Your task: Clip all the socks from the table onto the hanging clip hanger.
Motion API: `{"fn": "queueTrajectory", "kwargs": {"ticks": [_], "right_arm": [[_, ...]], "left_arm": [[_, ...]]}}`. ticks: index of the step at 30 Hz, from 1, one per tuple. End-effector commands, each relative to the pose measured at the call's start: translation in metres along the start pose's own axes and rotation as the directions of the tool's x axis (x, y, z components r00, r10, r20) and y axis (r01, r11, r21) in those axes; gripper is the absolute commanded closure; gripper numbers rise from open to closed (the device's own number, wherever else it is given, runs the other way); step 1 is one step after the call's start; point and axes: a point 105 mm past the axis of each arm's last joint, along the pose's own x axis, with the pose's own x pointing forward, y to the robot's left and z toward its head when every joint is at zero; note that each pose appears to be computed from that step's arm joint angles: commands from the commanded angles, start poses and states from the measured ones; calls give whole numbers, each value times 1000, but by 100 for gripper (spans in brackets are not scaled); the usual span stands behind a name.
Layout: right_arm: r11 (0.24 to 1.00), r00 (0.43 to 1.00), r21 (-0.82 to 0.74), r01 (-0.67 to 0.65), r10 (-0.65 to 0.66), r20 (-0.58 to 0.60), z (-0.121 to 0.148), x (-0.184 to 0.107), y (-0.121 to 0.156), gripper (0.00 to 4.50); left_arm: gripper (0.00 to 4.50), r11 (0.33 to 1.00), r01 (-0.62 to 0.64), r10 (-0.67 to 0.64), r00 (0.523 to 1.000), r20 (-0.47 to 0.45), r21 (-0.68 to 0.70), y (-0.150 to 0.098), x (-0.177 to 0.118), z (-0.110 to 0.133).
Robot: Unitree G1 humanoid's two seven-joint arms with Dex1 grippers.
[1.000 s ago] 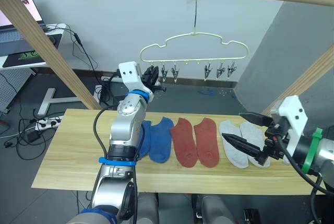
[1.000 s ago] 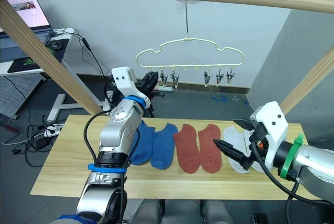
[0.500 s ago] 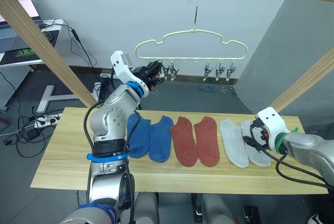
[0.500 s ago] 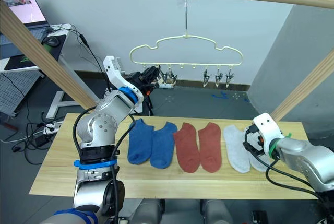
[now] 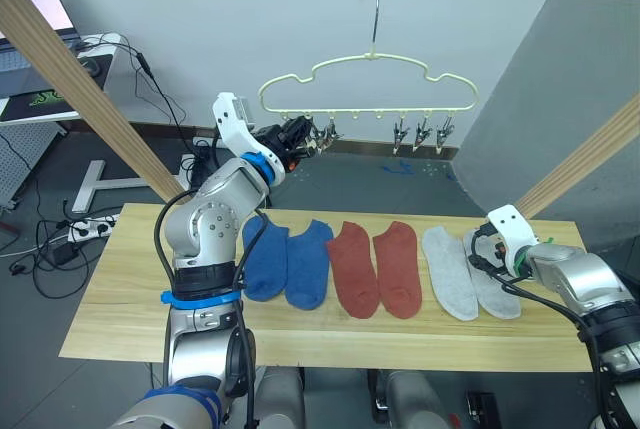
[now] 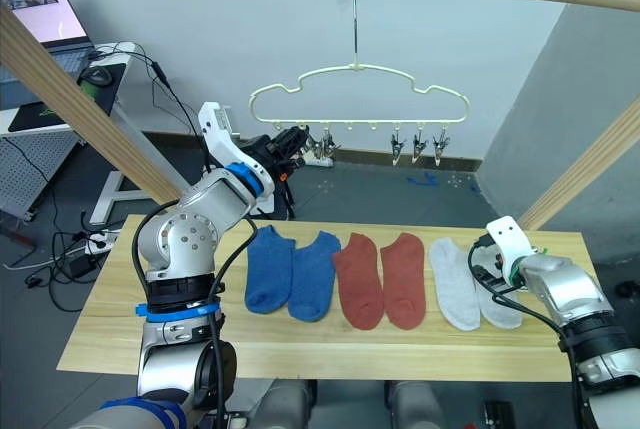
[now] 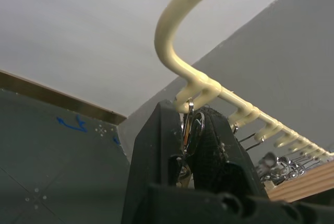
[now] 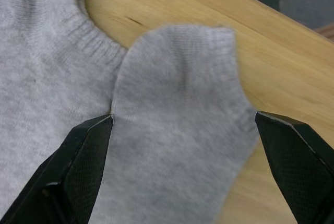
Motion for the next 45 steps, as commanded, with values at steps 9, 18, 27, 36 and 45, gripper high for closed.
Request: {"fn": "queueTrajectory", "kwargs": {"ticks": [9,18,27,36,45], "right_arm": [[968,995,234,-85,94,-27,-12,8,5,17],[966,995,246,-85,93,-22,-12,7,4,304],[981,997,179,-68,71,-6,-5,2,4,445],[996,986,77,-51,38,160,50,-47,13,445],[979,923,10,-202,187,337,108,-95,72,445]], "left_arm": [[425,998,57,-57,998,-2,-25,-11,-3,13],[425,995,60,-60,998,6,-74,-7,-2,20],[425,995,63,-62,998,3,-79,-4,-1,21],[425,991,56,-59,998,-21,-119,0,-3,19],[425,989,43,-48,998,-31,-144,4,-1,23]]}}
